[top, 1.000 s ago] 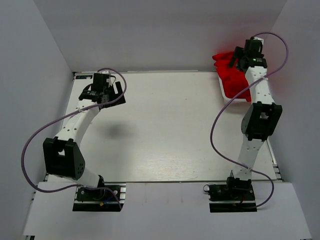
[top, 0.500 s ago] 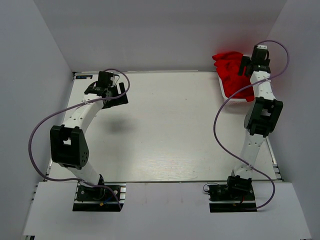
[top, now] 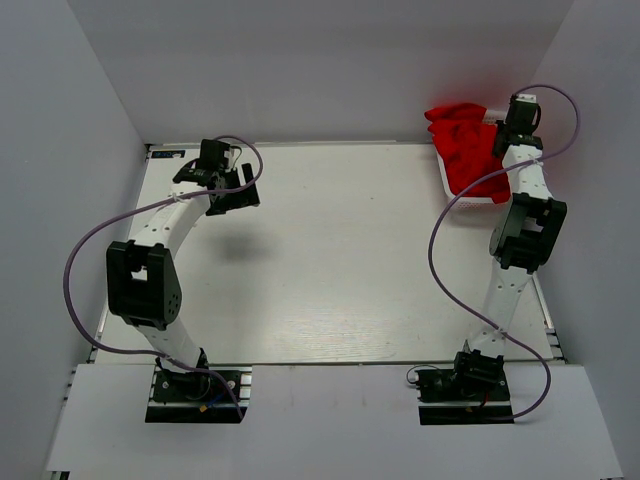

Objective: Fold and stack the t-shirts
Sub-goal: Grab crumpled tshirt from bin with the right arm

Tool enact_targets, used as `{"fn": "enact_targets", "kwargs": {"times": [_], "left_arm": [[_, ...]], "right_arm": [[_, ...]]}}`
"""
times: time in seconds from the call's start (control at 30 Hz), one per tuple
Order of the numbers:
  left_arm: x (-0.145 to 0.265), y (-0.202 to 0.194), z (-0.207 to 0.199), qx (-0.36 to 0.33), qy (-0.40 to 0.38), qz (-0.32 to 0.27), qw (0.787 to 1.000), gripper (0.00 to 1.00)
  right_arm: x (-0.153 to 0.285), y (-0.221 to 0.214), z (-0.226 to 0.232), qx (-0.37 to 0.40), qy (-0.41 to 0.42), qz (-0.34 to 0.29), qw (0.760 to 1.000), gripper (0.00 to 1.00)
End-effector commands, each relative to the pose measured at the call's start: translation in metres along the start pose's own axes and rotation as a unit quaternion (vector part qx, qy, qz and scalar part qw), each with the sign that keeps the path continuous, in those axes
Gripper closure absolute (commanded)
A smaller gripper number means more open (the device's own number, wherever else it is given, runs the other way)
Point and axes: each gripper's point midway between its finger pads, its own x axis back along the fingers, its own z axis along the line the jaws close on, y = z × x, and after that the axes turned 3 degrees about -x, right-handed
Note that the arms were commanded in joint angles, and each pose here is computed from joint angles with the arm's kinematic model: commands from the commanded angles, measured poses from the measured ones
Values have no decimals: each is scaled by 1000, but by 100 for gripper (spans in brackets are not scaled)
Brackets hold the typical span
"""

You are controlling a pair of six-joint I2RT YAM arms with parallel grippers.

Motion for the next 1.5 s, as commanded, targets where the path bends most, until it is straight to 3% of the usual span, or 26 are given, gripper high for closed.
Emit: {"fn": "enact_targets", "kwargs": {"times": [0.0,0.37,0.47,0.57,0.73,0.93,0.97,1.37,1.47], "left_arm": [[9,14,-5,-3,-13,-18,1000,1],[15,10,-9,-3,-28,-19,999,1],[18,14,-11,1,-31,-28,999,1],[16,10,-10,1,-30,-23,999,1],[11,10,-10,1,-28,-18,999,1],[5,9,-11,1,-31,-12,999,1],[2,6,-14,-2,-32,-7,999,1],[-3,9,-19,-2,-41,-3,999,1],[-6,7,-19,-2,-40,1,999,1]], "right_arm": [[3,21,-11,1,-12,-33,999,100],[5,11,-5,31,11,-17,999,100],[-1,2,-6,45,6,-6,999,92],[-4,-3,-2,46,16,-1,999,96],[-11,-8,2,43,22,3,999,59],[0,0,7,46,42,0,998,28],[0,-1,7,44,43,0,998,16],[-5,3,-3,36,14,-12,999,13],[-8,3,-5,31,1,-13,999,20]]}}
